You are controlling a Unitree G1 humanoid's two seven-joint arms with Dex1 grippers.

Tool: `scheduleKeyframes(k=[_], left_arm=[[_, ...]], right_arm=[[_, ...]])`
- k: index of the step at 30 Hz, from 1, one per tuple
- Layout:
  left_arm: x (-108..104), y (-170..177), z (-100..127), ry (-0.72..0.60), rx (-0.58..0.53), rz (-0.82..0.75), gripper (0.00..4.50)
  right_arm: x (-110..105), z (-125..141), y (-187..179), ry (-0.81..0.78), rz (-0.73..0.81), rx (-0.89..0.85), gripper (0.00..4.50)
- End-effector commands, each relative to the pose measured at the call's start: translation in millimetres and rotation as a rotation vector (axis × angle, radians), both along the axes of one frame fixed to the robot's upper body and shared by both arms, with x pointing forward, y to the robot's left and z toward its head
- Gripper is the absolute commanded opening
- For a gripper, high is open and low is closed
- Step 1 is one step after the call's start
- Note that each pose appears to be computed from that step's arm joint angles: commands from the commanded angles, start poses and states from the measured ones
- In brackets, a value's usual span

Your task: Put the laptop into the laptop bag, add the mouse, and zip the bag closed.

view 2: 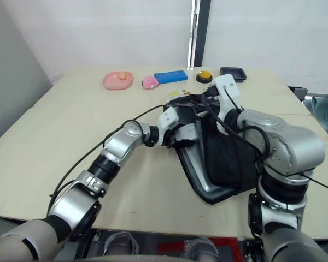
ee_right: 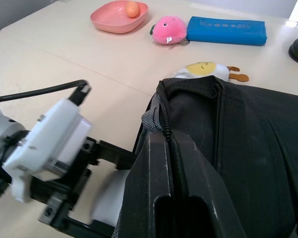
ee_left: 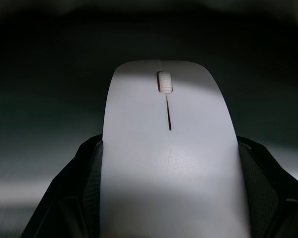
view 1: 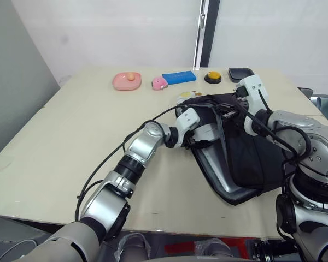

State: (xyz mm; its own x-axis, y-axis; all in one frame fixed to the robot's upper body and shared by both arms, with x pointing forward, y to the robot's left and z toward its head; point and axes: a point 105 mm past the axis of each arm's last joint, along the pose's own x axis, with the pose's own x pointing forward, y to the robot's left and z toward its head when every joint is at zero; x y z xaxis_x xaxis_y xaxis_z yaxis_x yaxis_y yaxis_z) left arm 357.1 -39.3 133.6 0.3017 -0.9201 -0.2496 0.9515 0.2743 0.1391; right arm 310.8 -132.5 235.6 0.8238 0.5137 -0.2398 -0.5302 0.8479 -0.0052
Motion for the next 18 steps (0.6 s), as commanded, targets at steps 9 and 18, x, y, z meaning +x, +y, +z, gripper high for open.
scheduleKeyframes(k=[9,18], left_arm=[[8.2,-24.7,-8.1,0.008,-0.075,0.055,2.88],[1.8,-36.7,-10.3,0.010,-0.133,0.024,2.88]], right_arm=[[-5.0,9.4,4.5,-0.052,0.013,0.000,0.06],[-4.9,8.9,6.2,-0.051,0.015,-0.002,0.06]])
